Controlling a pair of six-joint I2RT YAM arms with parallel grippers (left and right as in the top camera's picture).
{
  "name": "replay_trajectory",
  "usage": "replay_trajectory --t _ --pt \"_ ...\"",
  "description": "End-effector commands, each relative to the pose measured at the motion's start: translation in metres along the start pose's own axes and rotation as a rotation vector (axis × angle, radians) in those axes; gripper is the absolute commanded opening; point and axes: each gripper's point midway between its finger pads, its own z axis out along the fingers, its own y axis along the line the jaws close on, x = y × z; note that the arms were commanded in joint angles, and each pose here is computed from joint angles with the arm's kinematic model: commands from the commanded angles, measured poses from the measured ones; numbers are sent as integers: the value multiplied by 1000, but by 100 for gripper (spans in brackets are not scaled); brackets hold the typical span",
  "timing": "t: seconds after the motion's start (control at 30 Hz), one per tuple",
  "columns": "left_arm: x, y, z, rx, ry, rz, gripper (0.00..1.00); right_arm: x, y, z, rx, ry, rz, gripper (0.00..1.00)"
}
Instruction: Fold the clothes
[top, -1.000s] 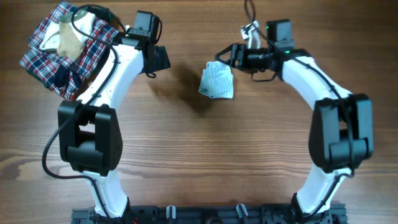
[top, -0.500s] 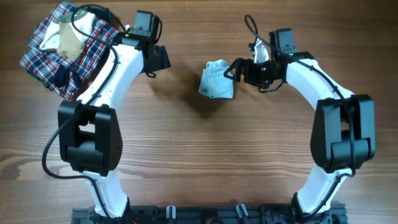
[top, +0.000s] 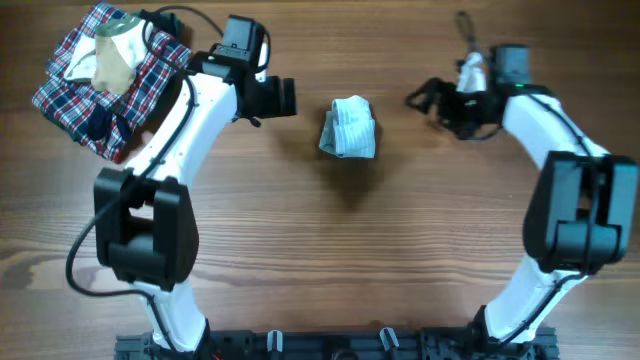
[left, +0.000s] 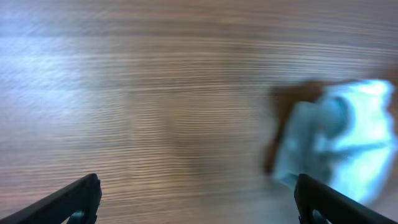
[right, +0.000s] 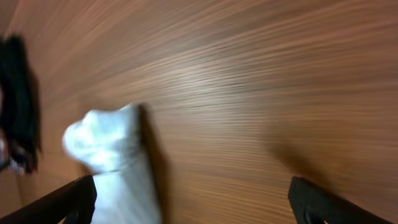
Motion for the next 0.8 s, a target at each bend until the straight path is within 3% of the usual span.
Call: replay_trajectory --t 0.0,0.13,0.3,0.77 --pt "-14 -46 -43 109 -116 107 100 -2 -28 -8 6 5 46 100" --pt "-7 -48 -31 130 -68 8 100 -3 -31 -12 -7 5 63 100" --pt "7 -59 -5 320 71 -37 100 -2 -26 -12 -36 11 26 100" --pt "37 -85 56 575 279 -96 100 -21 -43 -46 -174 -59 91 100"
